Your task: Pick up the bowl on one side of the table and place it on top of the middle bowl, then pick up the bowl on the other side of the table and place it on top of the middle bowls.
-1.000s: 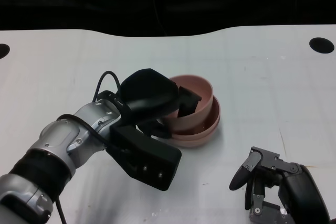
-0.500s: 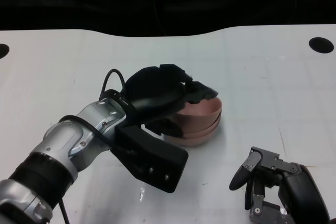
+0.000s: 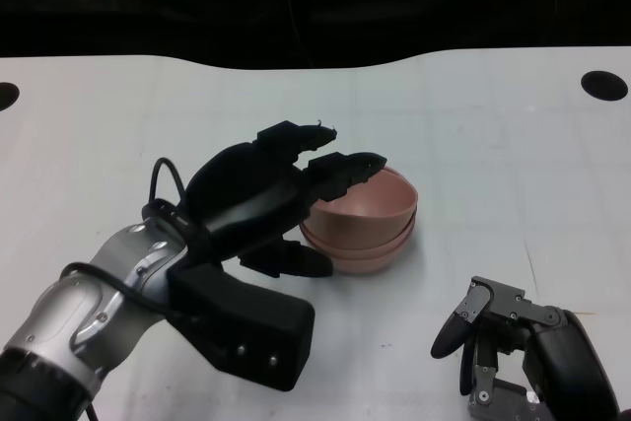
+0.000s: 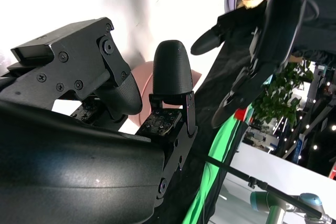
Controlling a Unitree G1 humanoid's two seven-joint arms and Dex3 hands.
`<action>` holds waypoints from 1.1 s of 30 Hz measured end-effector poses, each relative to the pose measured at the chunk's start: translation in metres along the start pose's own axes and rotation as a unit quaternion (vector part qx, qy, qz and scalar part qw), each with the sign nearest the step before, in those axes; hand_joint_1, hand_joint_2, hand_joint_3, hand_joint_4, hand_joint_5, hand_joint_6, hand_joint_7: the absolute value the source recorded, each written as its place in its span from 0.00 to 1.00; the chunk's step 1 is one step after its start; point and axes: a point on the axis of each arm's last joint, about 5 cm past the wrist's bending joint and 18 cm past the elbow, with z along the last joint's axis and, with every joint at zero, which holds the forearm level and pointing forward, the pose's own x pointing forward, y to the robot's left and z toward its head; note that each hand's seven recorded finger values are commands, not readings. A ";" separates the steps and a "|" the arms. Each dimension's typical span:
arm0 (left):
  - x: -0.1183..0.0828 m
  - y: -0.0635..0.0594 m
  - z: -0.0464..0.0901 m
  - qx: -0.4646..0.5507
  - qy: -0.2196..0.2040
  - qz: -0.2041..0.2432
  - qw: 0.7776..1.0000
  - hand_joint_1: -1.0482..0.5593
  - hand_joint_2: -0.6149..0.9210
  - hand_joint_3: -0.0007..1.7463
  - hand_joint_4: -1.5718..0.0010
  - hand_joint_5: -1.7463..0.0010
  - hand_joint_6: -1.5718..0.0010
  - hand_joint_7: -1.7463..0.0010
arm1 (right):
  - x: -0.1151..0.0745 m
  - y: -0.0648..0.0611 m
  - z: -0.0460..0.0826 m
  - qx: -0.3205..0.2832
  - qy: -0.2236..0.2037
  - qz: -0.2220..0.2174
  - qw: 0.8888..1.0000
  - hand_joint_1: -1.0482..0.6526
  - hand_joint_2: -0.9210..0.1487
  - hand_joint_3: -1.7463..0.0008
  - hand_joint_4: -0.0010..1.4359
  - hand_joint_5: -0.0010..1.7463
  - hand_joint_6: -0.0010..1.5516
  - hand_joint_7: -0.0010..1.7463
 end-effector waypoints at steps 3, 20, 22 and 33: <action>-0.012 -0.004 -0.001 -0.035 0.000 0.039 0.999 0.25 1.00 0.18 1.00 0.67 0.82 0.98 | 0.000 0.000 0.000 0.000 0.003 -0.001 1.000 0.60 0.60 0.09 0.63 1.00 0.53 0.83; -0.068 -0.028 0.009 -0.247 0.037 0.228 0.941 0.35 1.00 0.17 0.87 0.15 0.83 0.41 | 0.001 0.000 0.000 0.000 0.002 0.001 1.000 0.61 0.60 0.09 0.63 1.00 0.53 0.83; -0.072 -0.031 0.013 -0.292 0.040 0.248 0.923 0.40 1.00 0.15 0.82 0.15 0.79 0.38 | 0.001 0.000 0.000 0.000 0.002 0.002 1.000 0.61 0.60 0.09 0.63 1.00 0.53 0.83; -0.097 -0.045 0.032 -0.446 0.090 0.296 0.840 0.53 0.88 0.40 0.59 0.16 0.60 0.31 | 0.003 0.000 0.001 0.000 0.000 0.003 1.000 0.61 0.60 0.09 0.62 1.00 0.53 0.83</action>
